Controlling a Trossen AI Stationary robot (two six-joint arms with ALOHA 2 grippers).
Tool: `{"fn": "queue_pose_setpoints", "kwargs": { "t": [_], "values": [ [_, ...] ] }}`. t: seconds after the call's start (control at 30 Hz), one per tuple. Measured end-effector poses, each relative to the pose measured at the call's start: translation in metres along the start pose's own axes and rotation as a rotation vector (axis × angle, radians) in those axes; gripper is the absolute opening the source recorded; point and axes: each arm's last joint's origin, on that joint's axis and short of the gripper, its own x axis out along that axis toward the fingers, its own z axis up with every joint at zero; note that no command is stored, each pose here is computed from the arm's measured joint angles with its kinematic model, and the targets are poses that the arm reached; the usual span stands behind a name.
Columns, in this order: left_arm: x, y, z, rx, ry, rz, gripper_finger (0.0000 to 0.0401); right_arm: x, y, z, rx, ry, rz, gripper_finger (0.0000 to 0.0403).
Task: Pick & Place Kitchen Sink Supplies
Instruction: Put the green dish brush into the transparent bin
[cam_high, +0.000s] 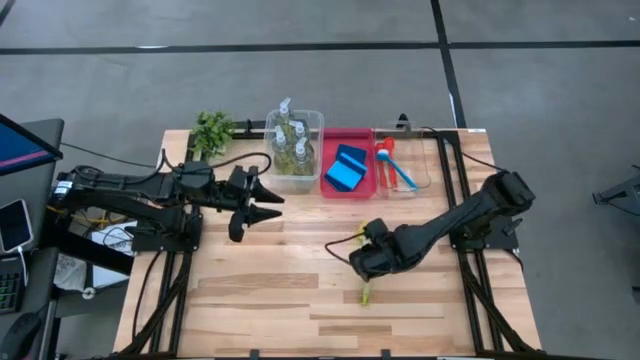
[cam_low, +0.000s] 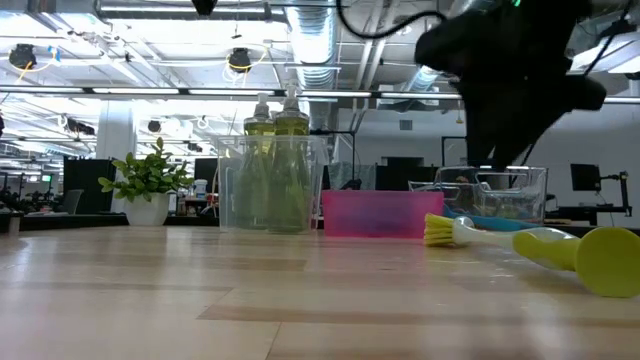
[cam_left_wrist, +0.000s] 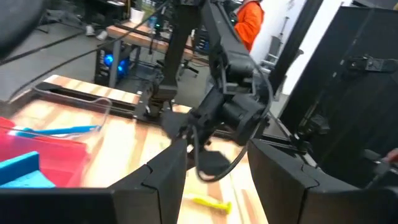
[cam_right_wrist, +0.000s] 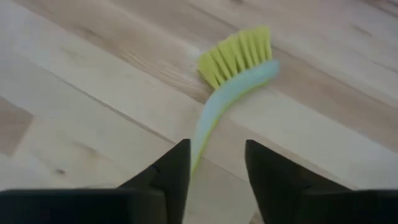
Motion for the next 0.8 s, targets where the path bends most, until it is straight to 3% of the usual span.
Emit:
{"fn": "queue_pose_setpoints", "kwargs": {
  "t": [0.33,0.8],
  "values": [
    [0.0,-0.001,0.0,0.002,-0.019,0.054,0.0172,0.039,0.015,-0.006,-0.042,0.068,-0.054,0.0259],
    [0.0,0.001,0.001,0.012,-0.034,0.115,0.0172,0.089,0.026,-0.022,-0.064,0.172,-0.125,0.0264]
  ]
}}
